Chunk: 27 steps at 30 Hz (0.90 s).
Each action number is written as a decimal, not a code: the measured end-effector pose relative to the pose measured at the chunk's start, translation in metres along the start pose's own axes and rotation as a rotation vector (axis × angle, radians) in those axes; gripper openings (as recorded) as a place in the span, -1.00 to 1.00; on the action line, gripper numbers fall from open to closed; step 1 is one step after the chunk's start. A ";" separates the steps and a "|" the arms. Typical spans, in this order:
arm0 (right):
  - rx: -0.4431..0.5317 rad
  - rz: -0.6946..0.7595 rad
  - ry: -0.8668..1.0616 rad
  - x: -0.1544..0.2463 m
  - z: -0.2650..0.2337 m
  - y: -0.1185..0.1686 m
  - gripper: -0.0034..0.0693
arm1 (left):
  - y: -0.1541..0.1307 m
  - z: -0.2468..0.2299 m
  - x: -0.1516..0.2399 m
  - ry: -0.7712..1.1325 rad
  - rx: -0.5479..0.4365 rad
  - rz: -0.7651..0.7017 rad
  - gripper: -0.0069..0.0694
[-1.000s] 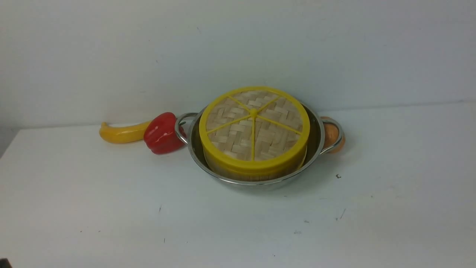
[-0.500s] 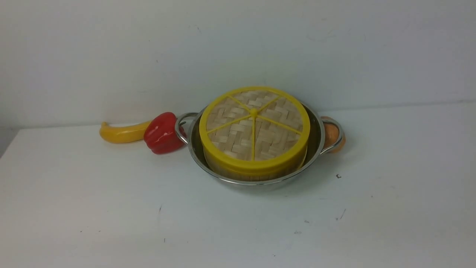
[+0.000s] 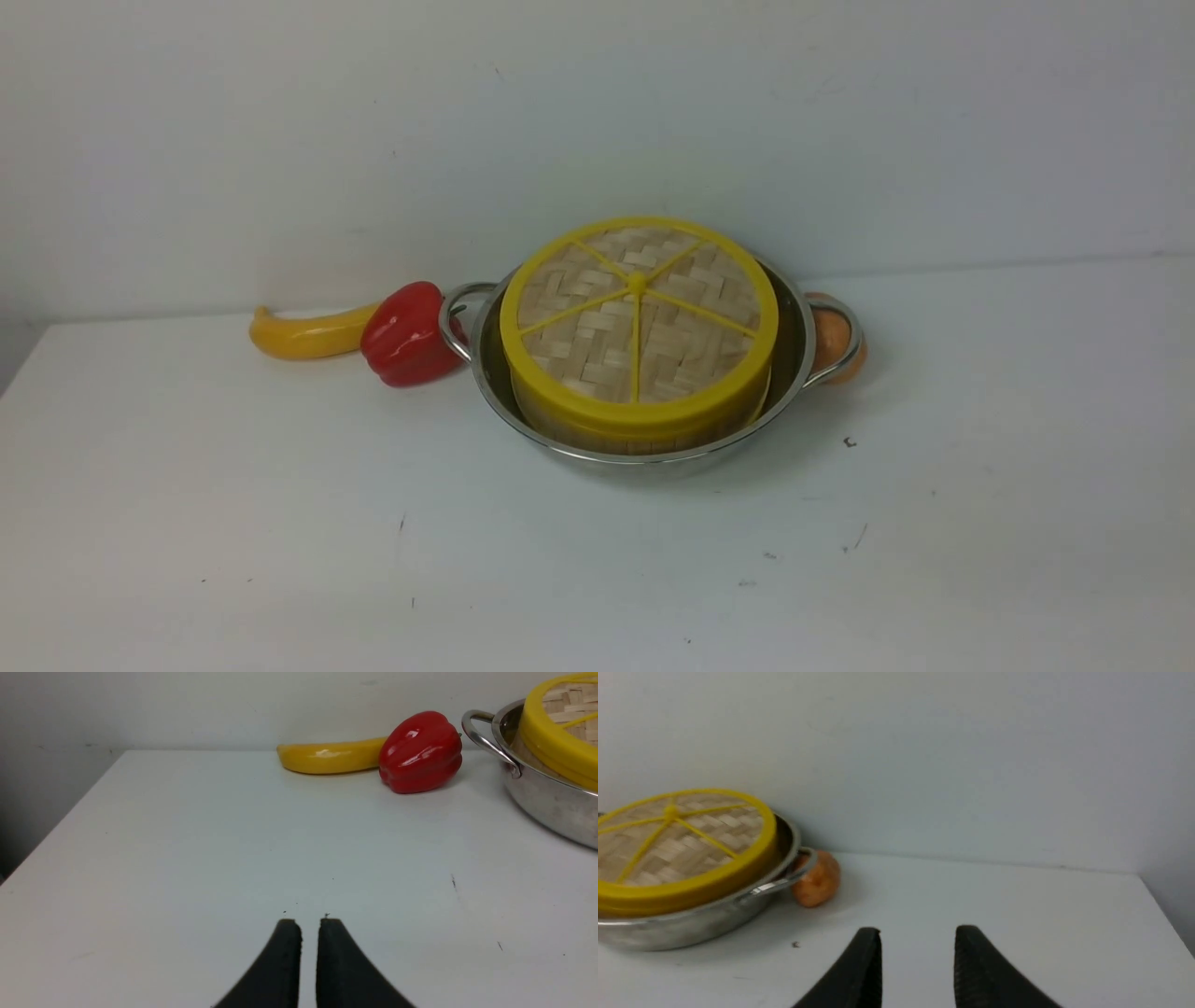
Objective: Place the steamer in the pot on the white table, and put the lid on the steamer.
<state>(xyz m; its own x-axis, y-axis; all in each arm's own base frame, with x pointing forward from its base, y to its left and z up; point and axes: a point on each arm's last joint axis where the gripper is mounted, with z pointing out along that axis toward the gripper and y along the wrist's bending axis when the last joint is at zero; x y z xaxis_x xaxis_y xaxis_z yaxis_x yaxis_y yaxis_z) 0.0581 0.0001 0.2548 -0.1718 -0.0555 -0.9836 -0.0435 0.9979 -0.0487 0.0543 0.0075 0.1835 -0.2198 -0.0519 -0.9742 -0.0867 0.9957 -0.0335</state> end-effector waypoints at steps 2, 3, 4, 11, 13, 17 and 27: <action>0.021 0.002 -0.011 0.025 0.006 0.001 -0.24 | 0.000 0.000 0.000 0.000 0.000 0.000 -0.67; 0.025 0.003 -0.007 0.034 0.008 0.001 -0.24 | 0.000 0.000 0.000 0.000 0.000 0.000 -0.66; 0.027 0.003 -0.028 0.043 0.009 0.001 -0.24 | 0.000 0.000 0.000 0.000 0.000 0.000 -0.65; 0.035 0.000 -0.044 0.062 0.009 0.002 -0.24 | 0.000 0.000 0.000 0.002 -0.001 0.000 -0.63; 0.037 0.002 -0.026 0.064 0.009 0.002 -0.24 | 0.000 0.000 0.000 0.002 -0.001 0.000 -0.63; 0.032 0.031 -0.024 0.065 0.009 0.002 -0.24 | 0.000 0.000 0.000 0.002 -0.001 0.000 -0.63; 0.029 0.045 -0.021 0.065 0.009 0.002 -0.24 | 0.000 0.000 0.000 0.002 -0.001 0.000 -0.58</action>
<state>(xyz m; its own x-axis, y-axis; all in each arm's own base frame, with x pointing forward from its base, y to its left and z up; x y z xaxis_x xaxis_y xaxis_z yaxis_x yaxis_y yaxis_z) 0.0560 -0.0008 0.1893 -0.1519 -0.0099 -0.9884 -0.0071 0.9999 -0.0089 0.0543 0.0075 0.1833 -0.2218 -0.0521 -0.9737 -0.0875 0.9956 -0.0334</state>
